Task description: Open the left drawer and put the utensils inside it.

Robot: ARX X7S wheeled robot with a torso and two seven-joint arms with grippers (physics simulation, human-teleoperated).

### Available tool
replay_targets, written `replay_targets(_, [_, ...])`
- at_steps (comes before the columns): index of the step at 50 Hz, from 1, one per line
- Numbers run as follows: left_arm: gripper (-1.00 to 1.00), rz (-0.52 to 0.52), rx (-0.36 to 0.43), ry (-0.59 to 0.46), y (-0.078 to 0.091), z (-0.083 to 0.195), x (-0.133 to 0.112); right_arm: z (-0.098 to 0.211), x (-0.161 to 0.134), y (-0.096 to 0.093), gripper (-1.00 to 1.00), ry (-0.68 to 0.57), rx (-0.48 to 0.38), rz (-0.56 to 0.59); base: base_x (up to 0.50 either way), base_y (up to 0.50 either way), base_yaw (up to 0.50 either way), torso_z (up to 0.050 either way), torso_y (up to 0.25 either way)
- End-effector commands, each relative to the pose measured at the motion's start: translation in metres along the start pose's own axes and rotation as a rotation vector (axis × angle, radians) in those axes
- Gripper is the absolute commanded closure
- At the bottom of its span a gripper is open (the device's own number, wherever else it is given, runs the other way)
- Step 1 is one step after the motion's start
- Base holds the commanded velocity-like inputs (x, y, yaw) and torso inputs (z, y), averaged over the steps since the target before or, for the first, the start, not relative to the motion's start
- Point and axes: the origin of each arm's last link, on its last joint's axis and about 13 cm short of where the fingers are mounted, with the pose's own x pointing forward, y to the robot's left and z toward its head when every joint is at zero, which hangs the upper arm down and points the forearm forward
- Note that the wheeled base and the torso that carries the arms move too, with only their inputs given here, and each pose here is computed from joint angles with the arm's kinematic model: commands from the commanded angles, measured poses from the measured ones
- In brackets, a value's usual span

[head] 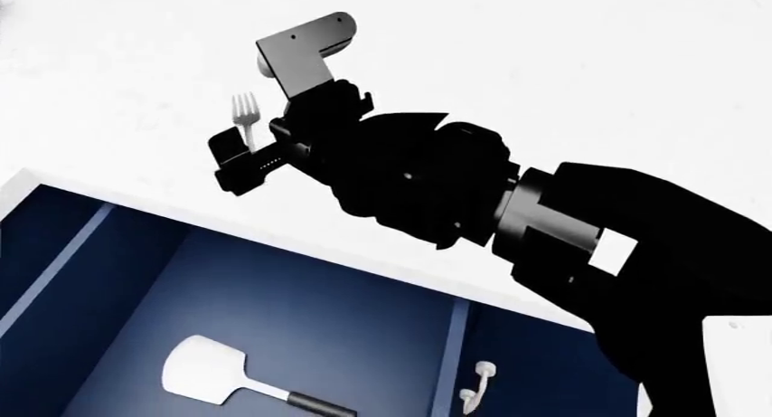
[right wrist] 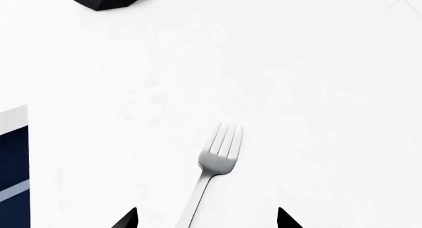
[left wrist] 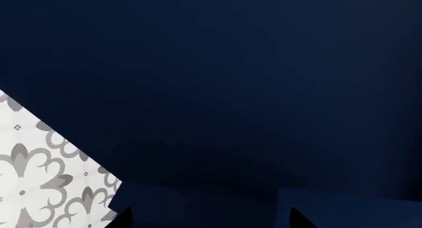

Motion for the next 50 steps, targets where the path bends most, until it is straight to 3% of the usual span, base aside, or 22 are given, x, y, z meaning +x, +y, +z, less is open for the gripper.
replay_targets(1, [-1.0, -0.004, -0.015, -0.001, 0.0, 0.0, 0.001, -0.001, 0.0, 0.001, -1.0, -0.002, -0.001, 0.014, 0.0, 0.0, 0.0, 0.0, 0.0])
replay_targets(9, [-1.0, -0.007, -0.011, 0.001, 0.002, -0.001, 0.001, 0.0, 0.0, 0.005, -1.0, -0.017, 0.011, 0.082, 0.0, 0.0, 0.0, 0.0, 0.0])
replay_targets(28, [-1.0, -0.005, 0.012, 0.002, 0.0, -0.002, 0.001, -0.007, 0.001, 0.006, -1.0, -0.018, -0.024, 0.102, 0.0, 0.0, 0.0, 0.001, -0.044])
replay_targets(40, [-1.0, -0.006, 0.007, -0.01, 0.0, -0.001, 0.0, -0.01, 0.002, 0.006, -1.0, -0.011, -0.021, 0.099, 0.0, 0.0, 0.0, 0.001, -0.243])
replay_targets(46, [-1.0, -0.01, -0.015, 0.002, 0.001, 0.0, 0.0, -0.012, 0.002, 0.005, -1.0, -0.009, -0.026, 0.088, 0.0, 0.0, 0.0, 0.0, 0.0])
replay_targets(47, [-1.0, -0.008, -0.016, 0.002, 0.001, 0.0, 0.0, -0.012, 0.003, 0.005, 1.0, -0.027, -0.029, 0.033, 0.0, 0.0, 0.0, 0.0, 0.0])
replay_targets(50, [-1.0, -0.009, -0.018, 0.005, 0.001, 0.0, 0.0, -0.013, 0.003, 0.006, 1.0, -0.017, -0.027, 0.016, 0.0, 0.0, 0.0, 0.0, 0.0])
